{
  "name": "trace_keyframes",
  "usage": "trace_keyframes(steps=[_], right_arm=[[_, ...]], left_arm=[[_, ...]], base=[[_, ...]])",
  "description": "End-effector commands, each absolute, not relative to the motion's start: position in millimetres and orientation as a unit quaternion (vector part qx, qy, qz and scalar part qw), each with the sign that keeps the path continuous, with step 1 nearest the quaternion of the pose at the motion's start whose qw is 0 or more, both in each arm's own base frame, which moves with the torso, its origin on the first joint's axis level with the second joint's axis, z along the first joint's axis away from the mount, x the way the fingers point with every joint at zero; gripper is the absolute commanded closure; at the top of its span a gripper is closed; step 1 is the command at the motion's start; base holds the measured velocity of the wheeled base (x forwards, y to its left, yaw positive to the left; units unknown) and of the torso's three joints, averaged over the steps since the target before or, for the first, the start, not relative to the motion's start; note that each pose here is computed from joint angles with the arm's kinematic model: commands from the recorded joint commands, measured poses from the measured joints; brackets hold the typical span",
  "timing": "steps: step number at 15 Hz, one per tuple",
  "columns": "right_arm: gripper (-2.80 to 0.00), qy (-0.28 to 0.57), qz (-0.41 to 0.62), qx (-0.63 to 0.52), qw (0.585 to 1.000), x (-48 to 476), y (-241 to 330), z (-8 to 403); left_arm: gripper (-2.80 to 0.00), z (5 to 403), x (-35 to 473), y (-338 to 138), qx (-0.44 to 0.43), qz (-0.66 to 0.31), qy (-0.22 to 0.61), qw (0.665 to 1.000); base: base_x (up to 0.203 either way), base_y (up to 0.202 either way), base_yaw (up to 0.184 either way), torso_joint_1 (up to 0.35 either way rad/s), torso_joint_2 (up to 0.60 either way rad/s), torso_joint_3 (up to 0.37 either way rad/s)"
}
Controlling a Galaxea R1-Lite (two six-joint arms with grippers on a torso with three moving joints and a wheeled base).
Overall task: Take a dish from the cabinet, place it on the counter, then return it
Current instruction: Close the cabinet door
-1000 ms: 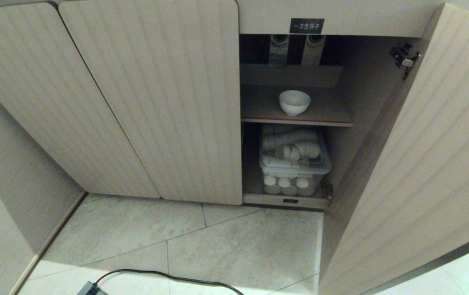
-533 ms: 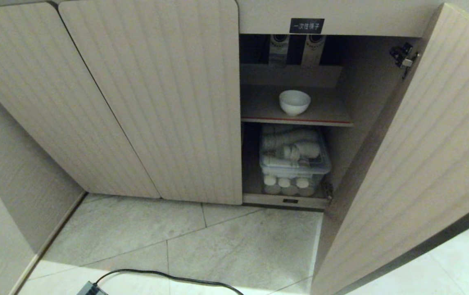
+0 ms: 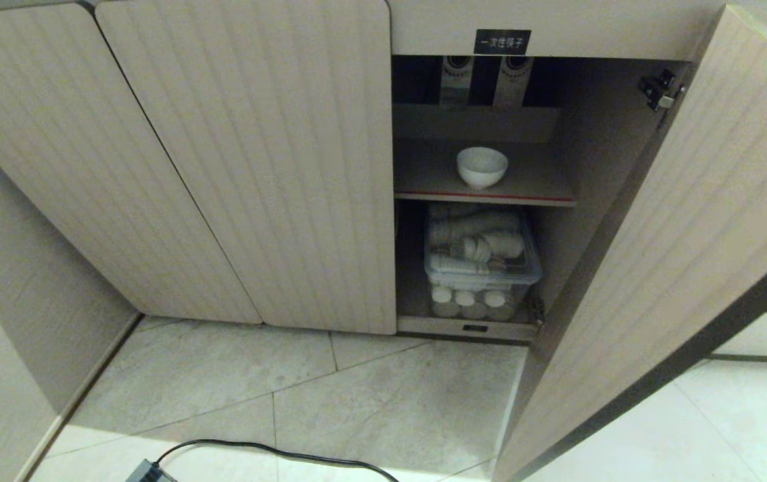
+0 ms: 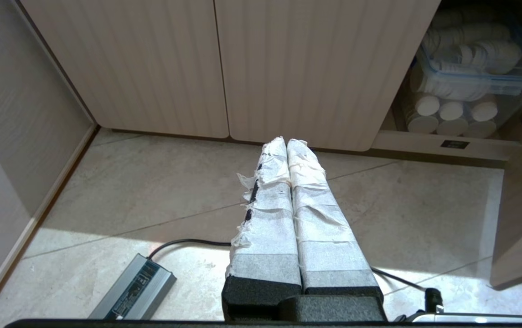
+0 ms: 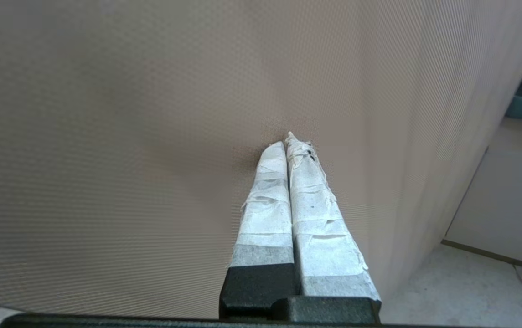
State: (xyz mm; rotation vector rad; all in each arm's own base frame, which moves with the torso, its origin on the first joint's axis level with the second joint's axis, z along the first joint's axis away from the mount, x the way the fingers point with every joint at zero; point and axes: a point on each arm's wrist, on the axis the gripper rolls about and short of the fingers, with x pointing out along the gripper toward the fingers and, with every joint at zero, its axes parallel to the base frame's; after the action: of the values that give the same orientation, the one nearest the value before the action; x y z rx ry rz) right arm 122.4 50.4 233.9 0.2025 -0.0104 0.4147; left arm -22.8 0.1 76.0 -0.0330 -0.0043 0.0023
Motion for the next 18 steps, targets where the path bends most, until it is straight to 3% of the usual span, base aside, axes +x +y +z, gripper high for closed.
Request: trace_keyframes(steps=[1, 12, 18], right_arm=[[0.0, 0.003, 0.206, 0.099, 0.974, 133, 55, 235], [0.0, 0.022, 0.221, 0.092, 0.971, 185, 84, 222], [0.0, 0.013, 0.227, 0.092, 0.97, 262, 125, 233]], left_arm=[[0.0, 76, -23, 0, -0.017, 0.001, -0.003, 1.0], [0.0, 76, -23, 0, -0.017, 0.001, -0.002, 1.0], [0.0, 76, -23, 0, -0.017, 0.001, -0.003, 1.0]], base=[[0.0, 0.0, 0.0, 0.0, 0.0, 0.0], [0.0, 0.0, 0.0, 0.0, 0.0, 0.0], [0.0, 0.0, 0.0, 0.0, 0.0, 0.0]])
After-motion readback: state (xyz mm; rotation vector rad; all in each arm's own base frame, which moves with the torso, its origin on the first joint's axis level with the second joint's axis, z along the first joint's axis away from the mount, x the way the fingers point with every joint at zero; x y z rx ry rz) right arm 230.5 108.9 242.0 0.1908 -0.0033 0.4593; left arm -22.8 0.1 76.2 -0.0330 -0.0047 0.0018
